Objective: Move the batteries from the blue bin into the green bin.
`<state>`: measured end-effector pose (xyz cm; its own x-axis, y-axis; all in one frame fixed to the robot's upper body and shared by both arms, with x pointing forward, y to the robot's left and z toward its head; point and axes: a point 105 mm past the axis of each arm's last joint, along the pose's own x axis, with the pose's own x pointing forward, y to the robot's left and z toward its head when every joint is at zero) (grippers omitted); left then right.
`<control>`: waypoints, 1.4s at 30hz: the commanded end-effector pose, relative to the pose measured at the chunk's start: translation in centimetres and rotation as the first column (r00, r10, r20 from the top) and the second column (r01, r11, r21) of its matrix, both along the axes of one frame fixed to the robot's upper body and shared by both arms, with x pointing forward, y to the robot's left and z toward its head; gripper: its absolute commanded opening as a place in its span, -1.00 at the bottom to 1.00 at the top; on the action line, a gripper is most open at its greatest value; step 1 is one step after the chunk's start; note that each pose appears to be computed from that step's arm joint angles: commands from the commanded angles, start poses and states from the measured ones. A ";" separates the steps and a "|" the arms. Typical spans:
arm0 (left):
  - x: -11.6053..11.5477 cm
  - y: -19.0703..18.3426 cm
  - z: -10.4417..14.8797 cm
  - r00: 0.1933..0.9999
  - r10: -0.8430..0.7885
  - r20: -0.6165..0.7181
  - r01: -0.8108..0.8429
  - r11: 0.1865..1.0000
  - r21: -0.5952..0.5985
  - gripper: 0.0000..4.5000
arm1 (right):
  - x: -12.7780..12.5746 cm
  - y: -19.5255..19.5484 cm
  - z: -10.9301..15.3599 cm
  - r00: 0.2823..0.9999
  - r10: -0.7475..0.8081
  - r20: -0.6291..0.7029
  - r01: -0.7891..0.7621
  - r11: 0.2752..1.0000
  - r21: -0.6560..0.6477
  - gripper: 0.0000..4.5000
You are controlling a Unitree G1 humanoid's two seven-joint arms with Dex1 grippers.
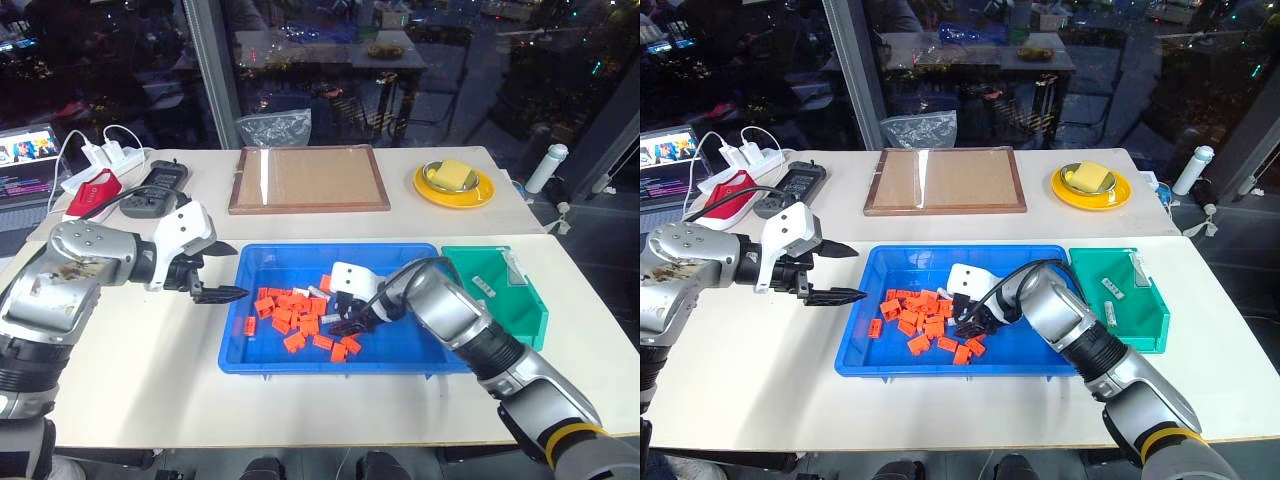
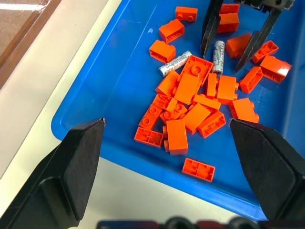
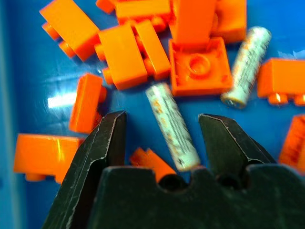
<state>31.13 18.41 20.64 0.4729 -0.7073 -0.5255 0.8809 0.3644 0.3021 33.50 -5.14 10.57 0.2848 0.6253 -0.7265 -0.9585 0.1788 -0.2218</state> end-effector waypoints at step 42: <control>-1.0 -3.5 2.1 0.978 -0.204 -0.038 0.199 0.974 -0.108 1.00 | 0.3 -21.5 9.2 0.794 -0.582 0.173 0.583 0.811 0.051 -0.89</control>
